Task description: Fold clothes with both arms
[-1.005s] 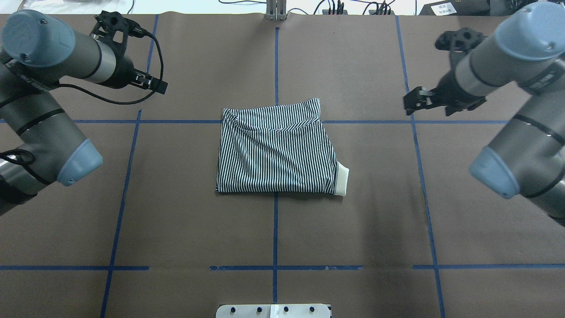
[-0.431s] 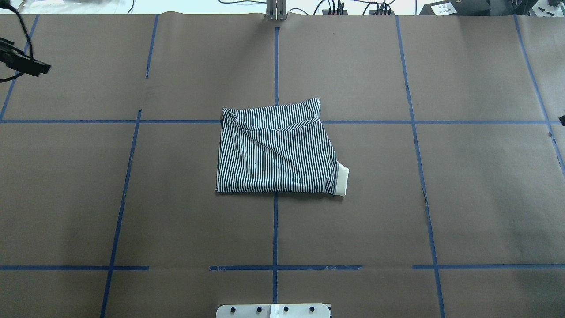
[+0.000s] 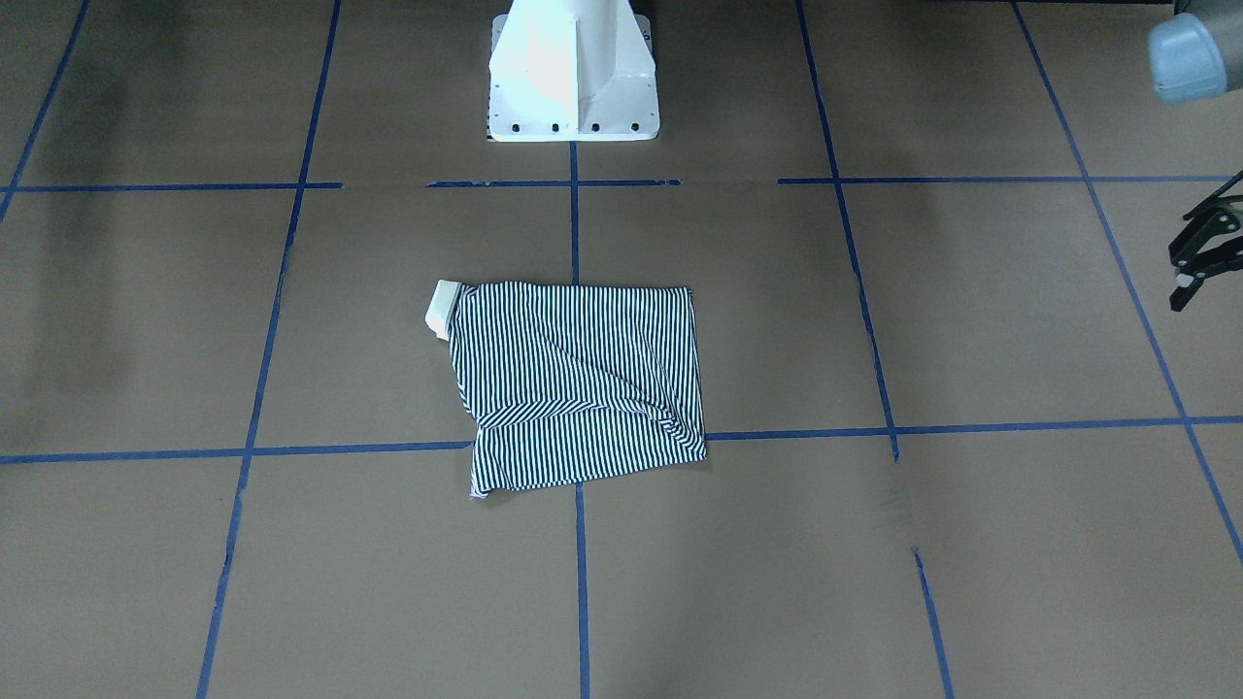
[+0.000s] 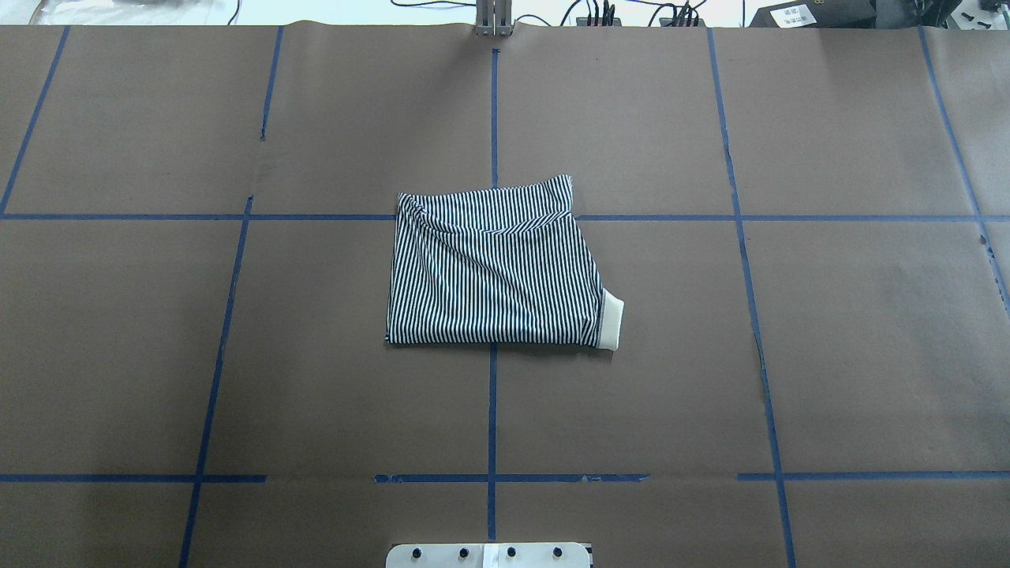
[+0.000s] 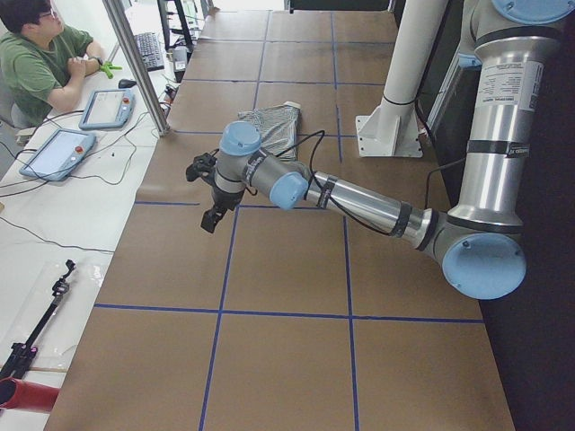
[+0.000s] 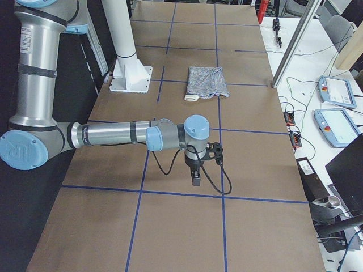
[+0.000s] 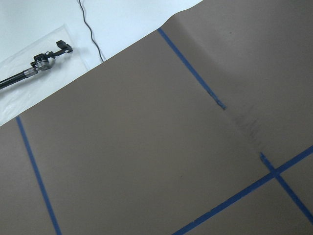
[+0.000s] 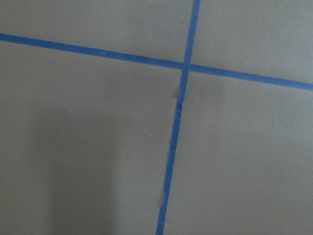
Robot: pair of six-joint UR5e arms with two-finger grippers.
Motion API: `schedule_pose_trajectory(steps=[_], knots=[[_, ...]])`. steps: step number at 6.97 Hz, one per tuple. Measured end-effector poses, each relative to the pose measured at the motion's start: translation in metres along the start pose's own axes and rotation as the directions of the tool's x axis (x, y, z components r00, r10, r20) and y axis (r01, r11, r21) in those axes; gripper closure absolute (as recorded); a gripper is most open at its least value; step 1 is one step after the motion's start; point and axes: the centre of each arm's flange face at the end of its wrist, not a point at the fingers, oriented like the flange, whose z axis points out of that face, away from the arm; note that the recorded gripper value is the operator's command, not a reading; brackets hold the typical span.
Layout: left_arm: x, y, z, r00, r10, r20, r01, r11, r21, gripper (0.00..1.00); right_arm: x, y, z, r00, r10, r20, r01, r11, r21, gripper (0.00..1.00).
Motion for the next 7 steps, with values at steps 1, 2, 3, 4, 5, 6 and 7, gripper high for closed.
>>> schedule_pose_trajectory(steps=[1,2,3,4,5,6,7], knots=[[-0.04,0.031,0.019,0.995,-0.092,-0.048,0.089,0.994,-0.06,0.0,0.016,0.007,0.009,0.999,0.035,0.009,-0.034,0.999,-0.018,0.0],[-0.079,0.06,0.023,0.98,-0.176,-0.089,0.168,0.982,-0.085,0.0,0.023,0.01,0.013,0.998,0.053,0.018,-0.052,0.998,-0.025,0.0],[-0.1,0.081,0.025,0.966,-0.234,-0.107,0.222,0.969,-0.111,0.0,0.026,0.012,0.015,0.998,0.061,0.021,-0.061,0.998,-0.03,0.0],[-0.111,0.096,0.031,0.951,-0.292,-0.098,0.274,0.948,-0.161,0.0,0.027,0.012,0.016,0.998,0.065,0.022,-0.064,0.997,-0.031,0.0],[-0.115,0.103,0.032,0.942,-0.328,-0.068,0.309,0.93,-0.2,0.0,0.027,0.012,0.016,0.998,0.066,0.023,-0.065,0.997,-0.031,0.0],[-0.115,0.106,0.03,0.941,-0.335,-0.039,0.32,0.923,-0.216,0.0,0.027,0.012,0.016,0.998,0.066,0.024,-0.065,0.997,-0.031,0.0],[-0.116,0.108,0.026,0.944,-0.33,-0.023,0.317,0.922,-0.221,0.0,0.027,0.012,0.015,0.998,0.066,0.024,-0.065,0.997,-0.031,0.0]])
